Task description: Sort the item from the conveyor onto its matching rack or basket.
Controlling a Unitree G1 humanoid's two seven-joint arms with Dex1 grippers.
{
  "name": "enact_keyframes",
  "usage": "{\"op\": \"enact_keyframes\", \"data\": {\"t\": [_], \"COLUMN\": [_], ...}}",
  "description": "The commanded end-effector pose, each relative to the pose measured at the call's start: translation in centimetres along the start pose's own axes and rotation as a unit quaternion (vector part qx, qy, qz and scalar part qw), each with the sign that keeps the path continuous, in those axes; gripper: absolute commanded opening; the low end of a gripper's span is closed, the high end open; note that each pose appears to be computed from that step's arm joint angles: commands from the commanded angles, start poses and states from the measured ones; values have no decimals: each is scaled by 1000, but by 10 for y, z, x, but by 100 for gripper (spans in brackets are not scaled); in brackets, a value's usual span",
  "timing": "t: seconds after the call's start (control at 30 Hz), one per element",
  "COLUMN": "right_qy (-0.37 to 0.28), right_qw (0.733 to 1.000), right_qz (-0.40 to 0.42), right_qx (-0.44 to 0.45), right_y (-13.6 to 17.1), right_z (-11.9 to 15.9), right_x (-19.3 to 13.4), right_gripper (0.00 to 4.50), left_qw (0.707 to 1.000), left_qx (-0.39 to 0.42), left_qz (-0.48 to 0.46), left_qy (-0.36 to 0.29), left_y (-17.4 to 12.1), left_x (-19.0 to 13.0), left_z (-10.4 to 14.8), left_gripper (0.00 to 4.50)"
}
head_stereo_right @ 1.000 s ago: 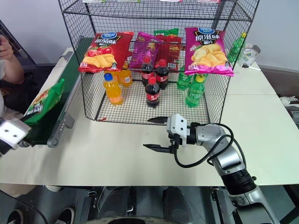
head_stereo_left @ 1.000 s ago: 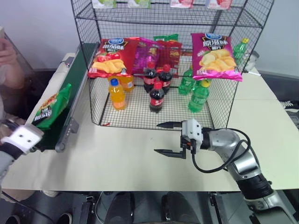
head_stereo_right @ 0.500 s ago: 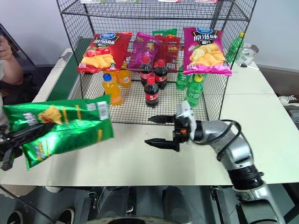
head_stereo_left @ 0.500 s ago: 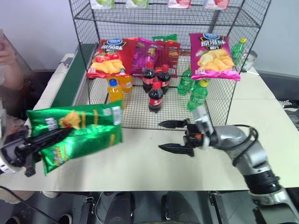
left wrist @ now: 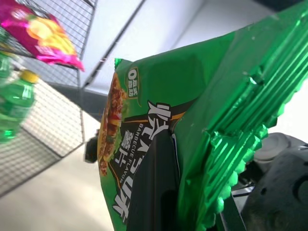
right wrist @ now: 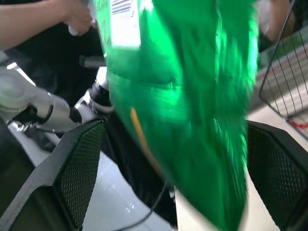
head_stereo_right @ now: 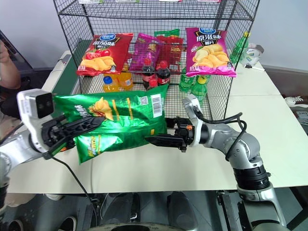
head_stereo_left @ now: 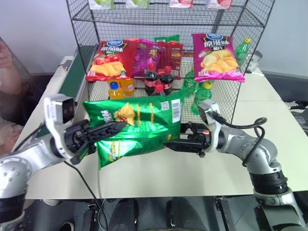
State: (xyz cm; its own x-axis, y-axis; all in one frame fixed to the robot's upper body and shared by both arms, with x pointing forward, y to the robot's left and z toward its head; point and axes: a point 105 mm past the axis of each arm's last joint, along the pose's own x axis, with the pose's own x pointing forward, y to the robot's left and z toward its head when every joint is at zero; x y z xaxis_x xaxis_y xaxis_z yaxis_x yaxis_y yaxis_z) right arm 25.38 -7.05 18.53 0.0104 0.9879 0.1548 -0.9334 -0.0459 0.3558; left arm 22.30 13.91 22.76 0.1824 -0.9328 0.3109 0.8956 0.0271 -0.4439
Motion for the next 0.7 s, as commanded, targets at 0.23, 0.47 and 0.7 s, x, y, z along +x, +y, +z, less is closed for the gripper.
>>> {"op": "enact_keyframes", "data": {"t": [0.23, 0.47, 0.7], "right_qy": [-21, 7, 10], "right_qw": [999, 999, 999], "right_qz": [49, 45, 12], "right_qx": [0, 7, -35], "right_y": [24, 23, 14], "right_z": [17, 5, 8], "right_x": [11, 15, 12], "right_gripper": [393, 102, 0], "left_qw": [999, 996, 991], "left_qx": [34, 73, 103], "left_qz": [12, 41, 80], "left_qy": [-4, -18, -23], "left_y": [20, 30, 37], "left_x": [5, 7, -5], "left_z": [-4, -8, -1], "left_gripper": [0, 0, 235]}}
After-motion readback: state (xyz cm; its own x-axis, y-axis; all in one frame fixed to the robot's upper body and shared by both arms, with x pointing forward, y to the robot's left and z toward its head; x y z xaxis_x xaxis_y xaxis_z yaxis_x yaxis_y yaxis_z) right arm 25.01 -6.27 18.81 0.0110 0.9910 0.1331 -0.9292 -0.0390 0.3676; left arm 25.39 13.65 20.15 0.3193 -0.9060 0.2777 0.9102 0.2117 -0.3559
